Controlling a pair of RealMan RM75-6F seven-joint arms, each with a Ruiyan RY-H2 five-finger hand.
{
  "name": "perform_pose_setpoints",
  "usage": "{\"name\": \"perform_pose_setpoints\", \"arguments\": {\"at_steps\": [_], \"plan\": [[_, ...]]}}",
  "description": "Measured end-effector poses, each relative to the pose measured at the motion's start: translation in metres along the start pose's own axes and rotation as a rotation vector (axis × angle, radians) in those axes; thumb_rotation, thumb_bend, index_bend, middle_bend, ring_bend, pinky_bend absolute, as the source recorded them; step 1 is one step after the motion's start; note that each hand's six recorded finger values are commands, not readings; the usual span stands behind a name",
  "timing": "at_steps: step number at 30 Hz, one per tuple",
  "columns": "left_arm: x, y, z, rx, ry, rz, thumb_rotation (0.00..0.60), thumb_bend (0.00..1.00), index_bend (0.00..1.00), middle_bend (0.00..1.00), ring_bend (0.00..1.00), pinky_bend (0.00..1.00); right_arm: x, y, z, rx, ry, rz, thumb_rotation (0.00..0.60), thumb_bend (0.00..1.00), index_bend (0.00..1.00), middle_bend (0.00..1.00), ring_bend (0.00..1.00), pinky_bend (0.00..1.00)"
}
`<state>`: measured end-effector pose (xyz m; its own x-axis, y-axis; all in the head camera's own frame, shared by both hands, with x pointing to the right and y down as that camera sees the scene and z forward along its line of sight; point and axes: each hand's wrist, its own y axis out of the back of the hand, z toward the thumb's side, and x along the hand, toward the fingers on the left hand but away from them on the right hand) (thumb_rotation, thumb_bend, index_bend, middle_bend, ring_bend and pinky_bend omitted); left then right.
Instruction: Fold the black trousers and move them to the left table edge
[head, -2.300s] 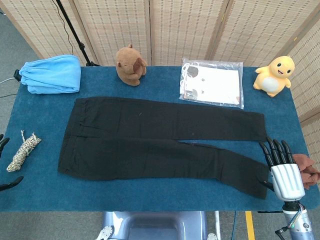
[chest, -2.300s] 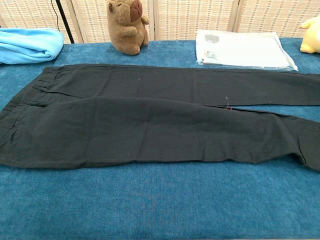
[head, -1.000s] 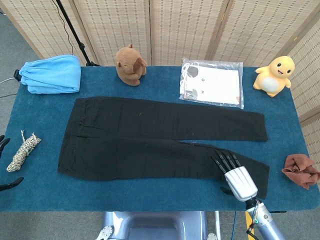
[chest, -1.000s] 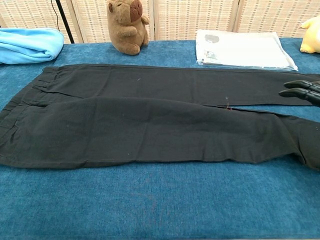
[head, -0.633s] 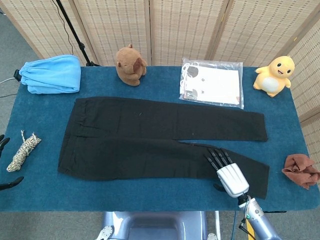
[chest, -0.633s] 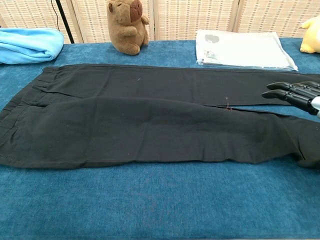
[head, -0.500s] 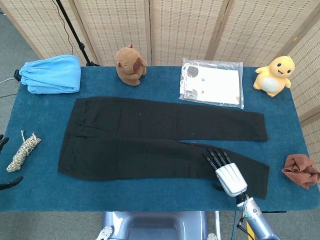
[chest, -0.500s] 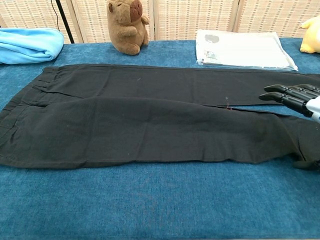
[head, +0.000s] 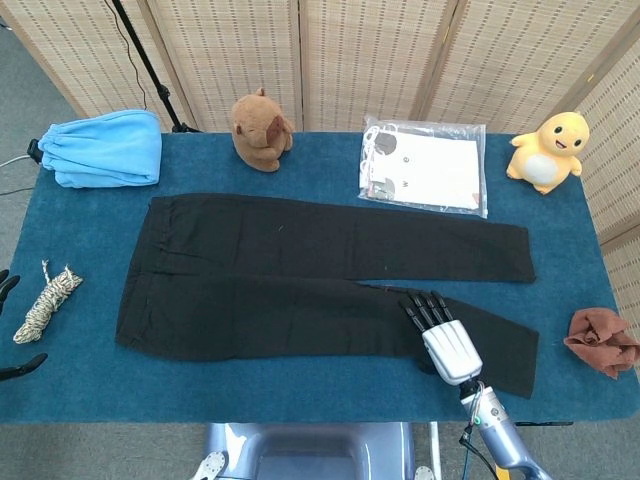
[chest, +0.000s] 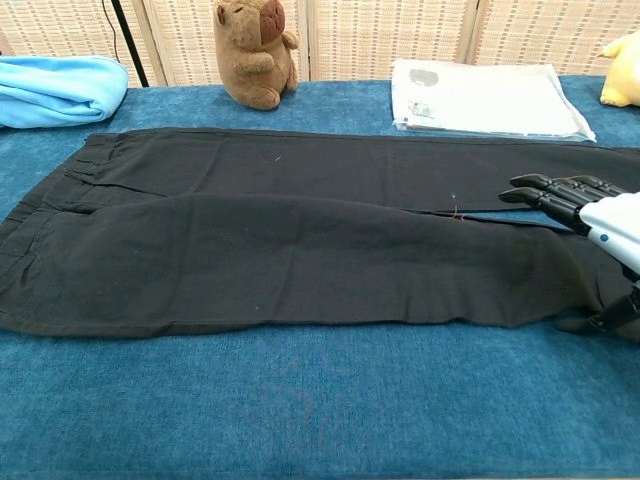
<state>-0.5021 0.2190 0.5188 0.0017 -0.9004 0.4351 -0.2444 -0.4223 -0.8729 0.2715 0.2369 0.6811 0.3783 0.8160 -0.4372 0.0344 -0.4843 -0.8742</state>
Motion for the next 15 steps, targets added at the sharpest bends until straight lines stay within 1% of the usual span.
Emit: {"name": "perform_pose_setpoints", "arguments": {"at_steps": [5,7,9,11,12,14,15], "plan": [[0.000,0.001,-0.001,-0.005,0.002,0.004,0.600,0.00,0.00,0.00,0.00,0.00,-0.003,-0.002,-0.006,0.041,-0.015,-0.026,0.600,0.00,0.00,0.00,0.00,0.00],[0.000,0.002,-0.001,-0.007,0.002,0.004,0.600,0.00,0.00,0.00,0.00,0.00,-0.005,-0.002,-0.009,0.059,-0.023,-0.041,0.600,0.00,0.00,0.00,0.00,0.03],[0.000,0.002,-0.001,-0.009,0.002,0.004,0.600,0.00,0.00,0.00,0.00,0.00,-0.005,-0.001,-0.011,0.070,-0.030,-0.059,0.600,0.00,0.00,0.01,0.00,0.08],[-0.001,0.002,-0.001,-0.010,0.001,0.005,0.600,0.00,0.00,0.00,0.00,0.00,-0.005,0.000,-0.012,0.081,-0.034,-0.077,0.600,0.02,0.02,0.05,0.01,0.15],[-0.001,0.002,-0.001,-0.011,0.001,0.005,0.600,0.00,0.00,0.00,0.00,0.00,-0.004,0.002,-0.014,0.090,-0.037,-0.092,0.600,0.04,0.05,0.09,0.03,0.19],[-0.001,0.002,-0.001,-0.010,0.001,0.005,0.600,0.00,0.00,0.00,0.00,0.00,-0.003,0.004,-0.016,0.103,-0.041,-0.114,0.600,0.07,0.17,0.19,0.12,0.32],[-0.001,0.002,-0.001,-0.010,0.001,0.004,0.600,0.00,0.00,0.00,0.00,0.00,-0.003,0.004,-0.017,0.105,-0.041,-0.123,0.600,0.08,0.21,0.22,0.16,0.36]]}}
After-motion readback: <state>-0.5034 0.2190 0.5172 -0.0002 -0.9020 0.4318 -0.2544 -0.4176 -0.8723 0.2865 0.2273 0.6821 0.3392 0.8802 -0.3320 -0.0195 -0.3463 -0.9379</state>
